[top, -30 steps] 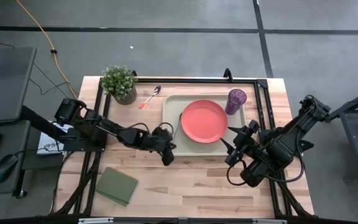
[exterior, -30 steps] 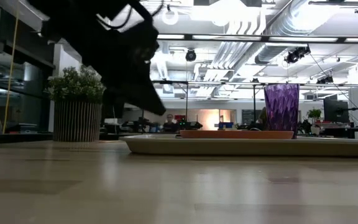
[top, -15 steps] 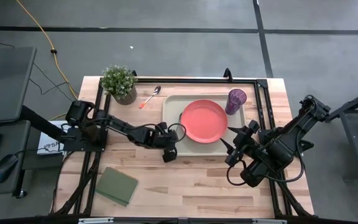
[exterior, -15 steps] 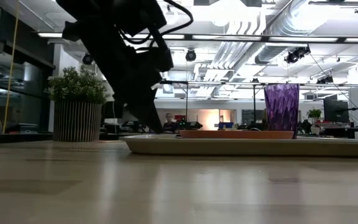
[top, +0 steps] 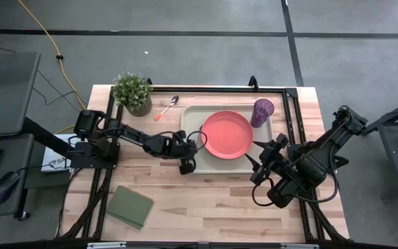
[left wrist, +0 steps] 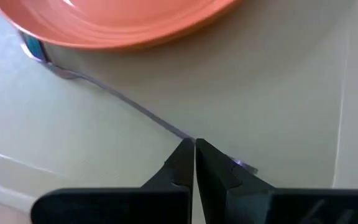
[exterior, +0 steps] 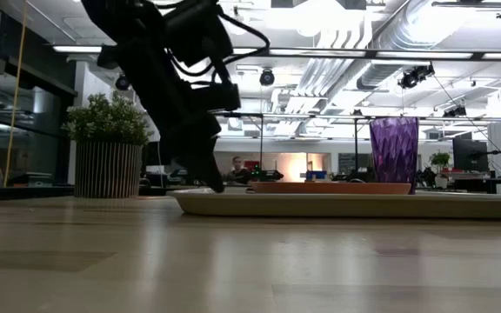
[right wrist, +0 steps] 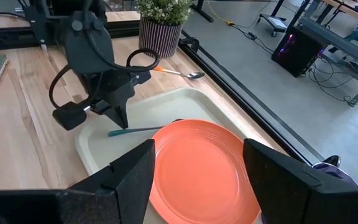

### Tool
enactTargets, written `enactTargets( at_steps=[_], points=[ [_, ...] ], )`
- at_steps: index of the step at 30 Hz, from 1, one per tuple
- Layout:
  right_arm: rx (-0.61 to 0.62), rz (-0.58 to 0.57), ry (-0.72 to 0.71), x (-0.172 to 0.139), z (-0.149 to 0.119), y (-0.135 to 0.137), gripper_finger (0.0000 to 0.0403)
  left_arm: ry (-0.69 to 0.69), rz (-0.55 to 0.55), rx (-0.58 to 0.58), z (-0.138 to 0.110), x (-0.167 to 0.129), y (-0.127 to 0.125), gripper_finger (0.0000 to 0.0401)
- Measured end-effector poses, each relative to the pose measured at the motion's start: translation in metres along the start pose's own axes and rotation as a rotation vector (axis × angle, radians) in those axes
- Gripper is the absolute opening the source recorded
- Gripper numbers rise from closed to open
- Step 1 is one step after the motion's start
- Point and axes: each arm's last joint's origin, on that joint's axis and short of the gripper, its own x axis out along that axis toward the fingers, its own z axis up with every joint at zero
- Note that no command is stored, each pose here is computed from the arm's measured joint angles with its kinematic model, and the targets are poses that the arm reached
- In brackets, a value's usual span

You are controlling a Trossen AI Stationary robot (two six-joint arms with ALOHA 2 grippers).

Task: Pick and place plate/cup/fork/spoon on tray
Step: Put the blue fork on the white serving tray to the left of the orange plate

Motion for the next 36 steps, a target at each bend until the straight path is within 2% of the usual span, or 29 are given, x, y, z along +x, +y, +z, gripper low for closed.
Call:
enactTargets(
  at_steps=[7, 17, 25, 36],
  points=[
    [0.000, -0.002, -0.005, 0.000, 0.000, 0.000, 0.0236, -0.063, -0.067, 0.017, 0.002, 0.002, -0.002, 0.0000],
    [0.002, -0.002, -0.006, 0.000, 0.000, 0.000, 0.0236, -0.089, -0.069, 0.042, 0.005, 0.002, -0.003, 0.0000],
    [0.008, 0.000, -0.007, 0.000, 0.000, 0.000, 0.0236, -0.028, -0.035, 0.061, 0.000, 0.004, 0.006, 0.0000],
    [0.010, 0.001, -0.008, 0.000, 0.001, 0.001, 0.0236, 0.048, 0.075, 0.099, -0.008, 0.004, 0.010, 0.0000]
  ],
)
